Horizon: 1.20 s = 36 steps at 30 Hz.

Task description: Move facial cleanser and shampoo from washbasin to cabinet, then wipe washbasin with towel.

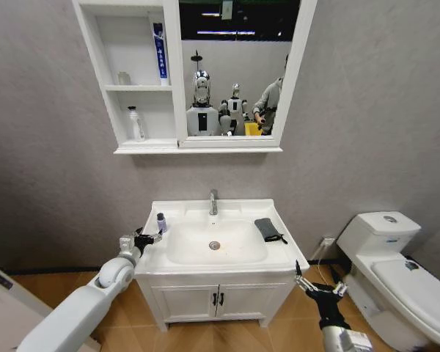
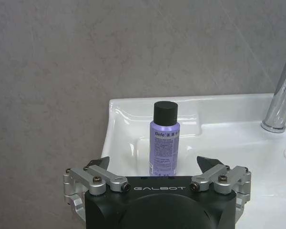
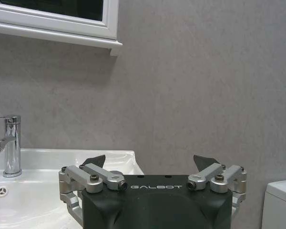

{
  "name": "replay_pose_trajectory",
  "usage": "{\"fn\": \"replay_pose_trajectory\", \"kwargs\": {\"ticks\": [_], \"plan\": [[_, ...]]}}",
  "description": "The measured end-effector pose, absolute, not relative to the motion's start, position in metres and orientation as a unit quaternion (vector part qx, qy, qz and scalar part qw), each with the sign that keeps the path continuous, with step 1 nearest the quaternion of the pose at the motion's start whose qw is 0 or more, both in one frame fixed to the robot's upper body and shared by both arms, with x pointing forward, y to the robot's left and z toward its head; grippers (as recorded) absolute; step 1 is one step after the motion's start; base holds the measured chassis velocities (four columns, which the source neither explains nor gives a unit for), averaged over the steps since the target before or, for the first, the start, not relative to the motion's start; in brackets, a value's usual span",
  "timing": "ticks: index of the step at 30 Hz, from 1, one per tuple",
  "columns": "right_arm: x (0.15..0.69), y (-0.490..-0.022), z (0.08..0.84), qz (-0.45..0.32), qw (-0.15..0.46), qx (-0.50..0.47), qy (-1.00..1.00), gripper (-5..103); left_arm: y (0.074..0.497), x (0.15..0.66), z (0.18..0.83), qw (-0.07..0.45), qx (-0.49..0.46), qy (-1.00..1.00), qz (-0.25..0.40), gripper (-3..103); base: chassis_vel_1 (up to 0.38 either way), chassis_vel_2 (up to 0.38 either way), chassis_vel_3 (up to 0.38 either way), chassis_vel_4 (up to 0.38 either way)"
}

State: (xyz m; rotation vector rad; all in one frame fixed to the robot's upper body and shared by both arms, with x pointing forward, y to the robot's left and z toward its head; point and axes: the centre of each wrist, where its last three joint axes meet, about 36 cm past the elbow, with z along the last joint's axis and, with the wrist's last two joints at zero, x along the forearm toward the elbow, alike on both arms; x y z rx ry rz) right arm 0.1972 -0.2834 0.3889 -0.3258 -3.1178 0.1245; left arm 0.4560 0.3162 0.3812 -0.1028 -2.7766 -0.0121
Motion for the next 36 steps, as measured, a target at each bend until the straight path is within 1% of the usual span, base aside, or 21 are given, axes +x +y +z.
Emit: {"fn": "replay_pose_trajectory", "kwargs": {"ticks": [5, 17, 18, 19, 20, 23, 32, 36], "plan": [[0.198, -0.284, 0.389, 0.041, 0.005, -0.106, -0.994, 100, 0.308, 0.473, 0.376, 0.174, -0.039, -0.984, 0.009, 100, 0.000, 0.000, 0.000, 0.000], [0.202, -0.286, 0.388, 0.041, 0.007, -0.107, -0.993, 100, 0.304, 0.507, 0.374, 0.162, -0.038, -0.986, 0.010, 100, 0.000, 0.000, 0.000, 0.000], [0.203, -0.286, 0.389, 0.040, 0.007, -0.107, -0.993, 100, 0.303, 0.510, 0.375, 0.160, -0.039, -0.986, 0.011, 102, 0.000, 0.000, 0.000, 0.000], [0.203, -0.286, 0.389, 0.040, 0.007, -0.107, -0.993, 100, 0.302, 0.512, 0.376, 0.158, -0.039, -0.987, 0.012, 97, 0.000, 0.000, 0.000, 0.000], [0.204, -0.287, 0.389, 0.040, 0.007, -0.107, -0.993, 100, 0.301, 0.515, 0.378, 0.156, -0.039, -0.987, 0.013, 98, 0.000, 0.000, 0.000, 0.000], [0.204, -0.287, 0.390, 0.040, 0.007, -0.107, -0.993, 100, 0.301, 0.518, 0.379, 0.154, -0.038, -0.987, 0.014, 100, 0.000, 0.000, 0.000, 0.000], [0.204, -0.286, 0.389, 0.039, 0.008, -0.107, -0.994, 100, 0.301, 0.520, 0.378, 0.151, -0.035, -0.988, 0.016, 100, 0.000, 0.000, 0.000, 0.000], [0.203, -0.286, 0.389, 0.039, 0.009, -0.106, -0.994, 100, 0.302, 0.525, 0.379, 0.142, -0.040, -0.989, 0.020, 98, 0.000, 0.000, 0.000, 0.000]]}}
